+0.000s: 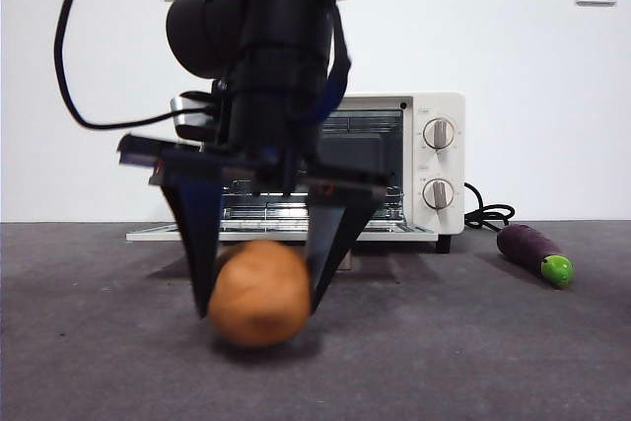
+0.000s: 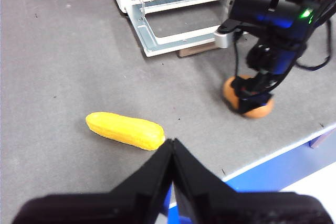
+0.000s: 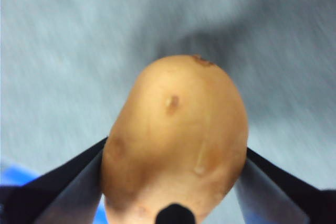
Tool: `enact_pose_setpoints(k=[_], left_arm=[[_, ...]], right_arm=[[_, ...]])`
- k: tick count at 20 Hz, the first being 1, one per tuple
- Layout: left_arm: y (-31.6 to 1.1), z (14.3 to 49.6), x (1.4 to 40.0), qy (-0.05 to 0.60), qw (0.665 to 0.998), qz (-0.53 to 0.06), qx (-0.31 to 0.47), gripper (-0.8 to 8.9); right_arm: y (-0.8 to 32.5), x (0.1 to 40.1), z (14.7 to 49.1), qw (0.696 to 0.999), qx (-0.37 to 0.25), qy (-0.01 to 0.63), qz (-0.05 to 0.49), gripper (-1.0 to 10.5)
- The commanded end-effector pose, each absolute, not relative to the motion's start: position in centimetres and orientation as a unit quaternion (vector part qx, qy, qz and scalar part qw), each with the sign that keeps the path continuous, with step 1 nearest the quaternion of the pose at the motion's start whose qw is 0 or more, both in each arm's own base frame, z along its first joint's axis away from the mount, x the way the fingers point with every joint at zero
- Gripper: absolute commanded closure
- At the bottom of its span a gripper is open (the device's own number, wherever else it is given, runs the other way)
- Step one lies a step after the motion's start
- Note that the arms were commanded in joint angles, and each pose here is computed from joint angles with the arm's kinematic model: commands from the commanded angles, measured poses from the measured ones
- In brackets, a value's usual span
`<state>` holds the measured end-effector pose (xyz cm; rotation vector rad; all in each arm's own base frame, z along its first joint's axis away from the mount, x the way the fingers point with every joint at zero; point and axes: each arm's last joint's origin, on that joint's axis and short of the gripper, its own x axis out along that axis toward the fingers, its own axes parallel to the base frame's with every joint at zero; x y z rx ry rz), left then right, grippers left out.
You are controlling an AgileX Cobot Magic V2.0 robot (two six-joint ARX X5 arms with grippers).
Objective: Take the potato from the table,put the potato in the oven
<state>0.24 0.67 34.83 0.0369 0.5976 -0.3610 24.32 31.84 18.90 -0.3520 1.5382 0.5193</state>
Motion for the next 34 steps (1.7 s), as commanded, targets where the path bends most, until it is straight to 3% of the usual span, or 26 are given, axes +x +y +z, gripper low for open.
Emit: enact_pose_setpoints(k=[1, 6, 12, 14, 21, 29, 34], left_arm=[[0.7, 34.7, 0.3, 0.29, 0.94, -0.178, 0.026, 8.19], [0.7, 34.7, 0.3, 0.29, 0.94, -0.179, 0.025, 8.19], [0.7, 34.7, 0.3, 0.29, 0.94, -0.178, 0.025, 8.19], [0.7, 34.7, 0.3, 0.288, 0.943, -0.167, 0.028, 8.19], [0.7, 34.7, 0.3, 0.288, 0.943, -0.163, 0.03, 8.19], [0.9, 34.7, 0.4, 0.277, 0.95, -0.134, 0.052, 8.19], [0.9, 34.7, 0.4, 0.277, 0.95, -0.135, 0.054, 8.19]], right_arm=[[32.1, 24.3, 21.4, 0.678, -0.168, 0.674, 0.239, 9.5], [31.9, 24.3, 28.3, 0.694, -0.195, 0.639, 0.269, 9.5], [31.9, 25.9, 32.1, 0.781, -0.238, 0.528, 0.234, 9.5], [31.9, 27.0, 32.4, 0.814, -0.229, 0.49, 0.214, 9.5], [31.2, 30.8, 33.3, 0.872, -0.15, 0.415, 0.21, 9.5], [29.2, 35.6, 29.8, 0.866, -0.118, 0.449, 0.187, 9.5], [28.9, 38.3, 27.8, 0.878, -0.094, 0.434, 0.181, 9.5]])
